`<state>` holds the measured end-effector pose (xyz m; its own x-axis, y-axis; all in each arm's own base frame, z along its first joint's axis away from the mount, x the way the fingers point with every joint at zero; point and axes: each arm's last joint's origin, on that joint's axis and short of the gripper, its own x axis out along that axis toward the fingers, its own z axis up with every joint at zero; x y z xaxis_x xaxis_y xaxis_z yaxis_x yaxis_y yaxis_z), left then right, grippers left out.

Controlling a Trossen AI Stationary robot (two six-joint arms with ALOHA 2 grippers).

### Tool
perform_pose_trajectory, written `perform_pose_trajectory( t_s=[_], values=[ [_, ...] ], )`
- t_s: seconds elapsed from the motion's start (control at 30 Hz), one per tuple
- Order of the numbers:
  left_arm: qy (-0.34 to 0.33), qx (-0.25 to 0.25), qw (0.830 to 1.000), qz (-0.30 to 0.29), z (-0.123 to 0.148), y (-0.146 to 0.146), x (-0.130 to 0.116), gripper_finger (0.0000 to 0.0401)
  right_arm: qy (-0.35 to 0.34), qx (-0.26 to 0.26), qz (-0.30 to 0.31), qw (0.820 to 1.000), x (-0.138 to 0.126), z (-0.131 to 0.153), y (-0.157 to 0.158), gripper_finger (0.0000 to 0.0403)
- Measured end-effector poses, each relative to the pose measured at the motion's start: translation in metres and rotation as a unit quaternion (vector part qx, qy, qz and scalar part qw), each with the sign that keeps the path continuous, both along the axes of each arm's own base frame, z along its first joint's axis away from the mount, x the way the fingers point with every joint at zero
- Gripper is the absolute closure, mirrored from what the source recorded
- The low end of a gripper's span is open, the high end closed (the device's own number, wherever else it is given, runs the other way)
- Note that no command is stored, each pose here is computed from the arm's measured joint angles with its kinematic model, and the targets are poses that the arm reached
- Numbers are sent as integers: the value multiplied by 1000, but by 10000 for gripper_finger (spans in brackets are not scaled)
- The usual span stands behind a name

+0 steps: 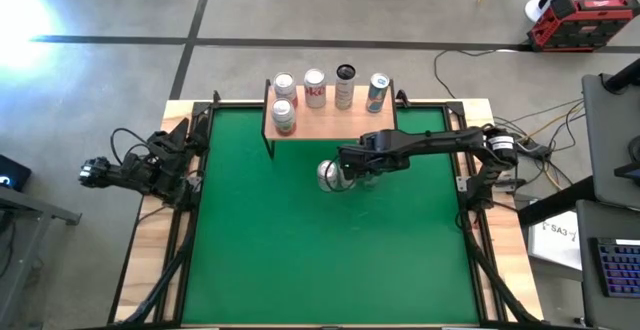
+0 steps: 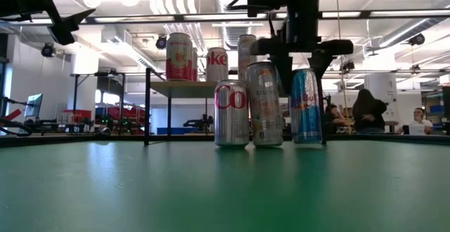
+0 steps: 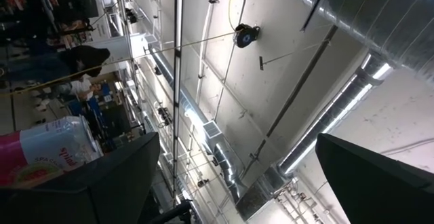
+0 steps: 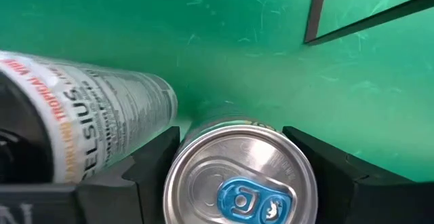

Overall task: Place canned beverage on shelf
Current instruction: Put the blue soda can on the shelf aligned with the other blue soda can

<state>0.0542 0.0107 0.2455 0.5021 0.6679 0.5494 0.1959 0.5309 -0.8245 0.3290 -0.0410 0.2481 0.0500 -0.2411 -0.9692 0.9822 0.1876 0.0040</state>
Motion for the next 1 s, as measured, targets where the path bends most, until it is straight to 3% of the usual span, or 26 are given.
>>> perform_pose_trajectory(
  t_s=[0.23, 0.67, 1.0],
  values=[
    [0, 0, 1000, 0, 0, 0, 0, 21, -7, 1, -19, 1000, 1, 0, 0, 146],
    [0, 0, 1000, 0, 0, 0, 0, 21, 18, 16, -12, 1000, -4, 0, 10, 147],
    [0, 0, 1000, 0, 0, 0, 0, 21, 33, 17, -8, 999, -8, 1, 20, 82]
  ],
)
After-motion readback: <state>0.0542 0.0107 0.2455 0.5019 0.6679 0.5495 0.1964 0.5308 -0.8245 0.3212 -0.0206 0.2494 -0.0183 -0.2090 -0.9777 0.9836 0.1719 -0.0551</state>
